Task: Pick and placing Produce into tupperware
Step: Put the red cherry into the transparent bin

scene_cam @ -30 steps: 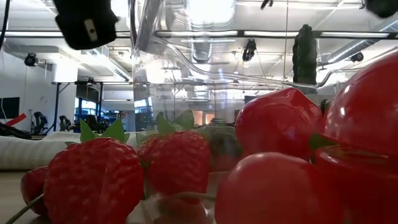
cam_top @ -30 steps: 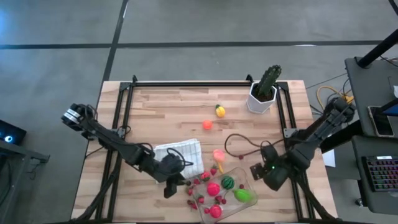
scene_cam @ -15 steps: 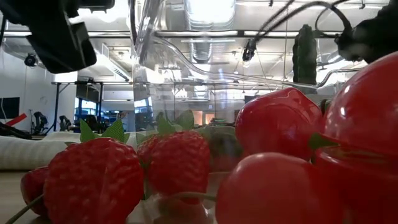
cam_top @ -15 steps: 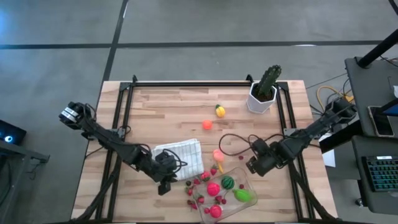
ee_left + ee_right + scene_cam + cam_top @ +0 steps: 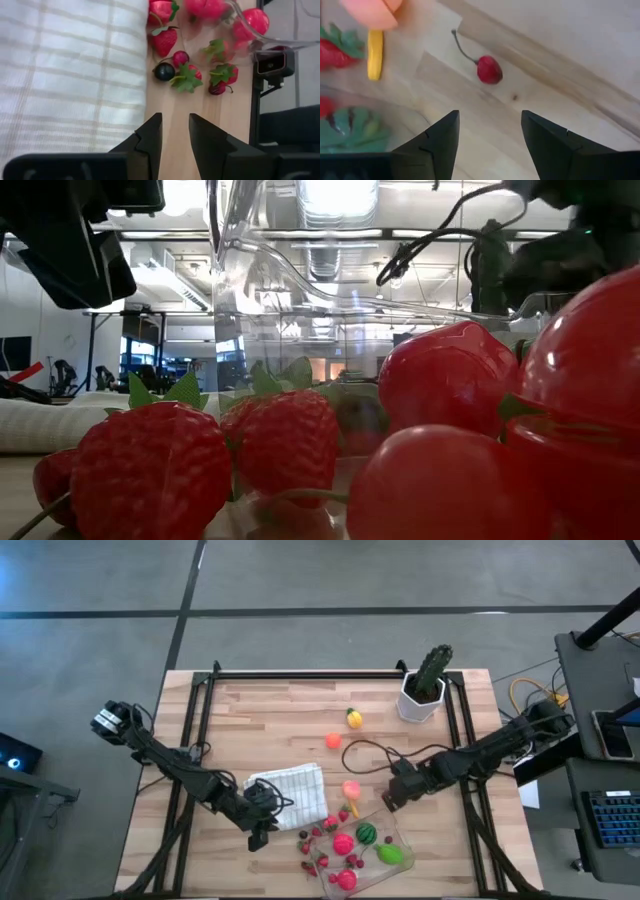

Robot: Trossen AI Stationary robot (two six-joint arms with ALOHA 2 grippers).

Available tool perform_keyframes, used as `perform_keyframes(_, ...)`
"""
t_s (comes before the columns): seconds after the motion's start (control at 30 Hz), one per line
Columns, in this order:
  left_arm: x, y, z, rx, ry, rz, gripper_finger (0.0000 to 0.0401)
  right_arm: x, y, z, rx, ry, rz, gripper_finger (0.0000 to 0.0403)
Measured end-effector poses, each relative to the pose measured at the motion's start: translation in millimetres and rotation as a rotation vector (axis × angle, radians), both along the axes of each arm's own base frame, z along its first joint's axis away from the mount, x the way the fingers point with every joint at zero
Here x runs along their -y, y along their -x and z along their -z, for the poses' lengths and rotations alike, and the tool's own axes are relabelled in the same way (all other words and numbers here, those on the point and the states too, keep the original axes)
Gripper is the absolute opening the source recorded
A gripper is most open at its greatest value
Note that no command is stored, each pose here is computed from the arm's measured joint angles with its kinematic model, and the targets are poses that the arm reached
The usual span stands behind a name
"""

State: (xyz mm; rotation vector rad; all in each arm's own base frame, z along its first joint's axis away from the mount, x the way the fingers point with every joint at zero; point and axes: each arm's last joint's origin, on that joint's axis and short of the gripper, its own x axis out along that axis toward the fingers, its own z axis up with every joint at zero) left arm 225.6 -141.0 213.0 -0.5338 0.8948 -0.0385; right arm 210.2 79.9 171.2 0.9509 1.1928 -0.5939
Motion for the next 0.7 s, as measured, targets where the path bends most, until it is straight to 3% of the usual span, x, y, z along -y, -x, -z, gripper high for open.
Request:
perform_keyframes(0.47, 2.9, 1.8, 0.1, 0.025, 0.016, 0.01, 0.0081, 20.9, -17.4, 16.0, -0.056, -0.109, 0.133, 0.0198)
perform_keyframes(0.7, 3.6, 2.0, -0.1, 0.027, 0.018, 0.012, 0.0081, 19.7, -31.2, 33.0, -0.067, -0.17, 0.129, 0.0198)
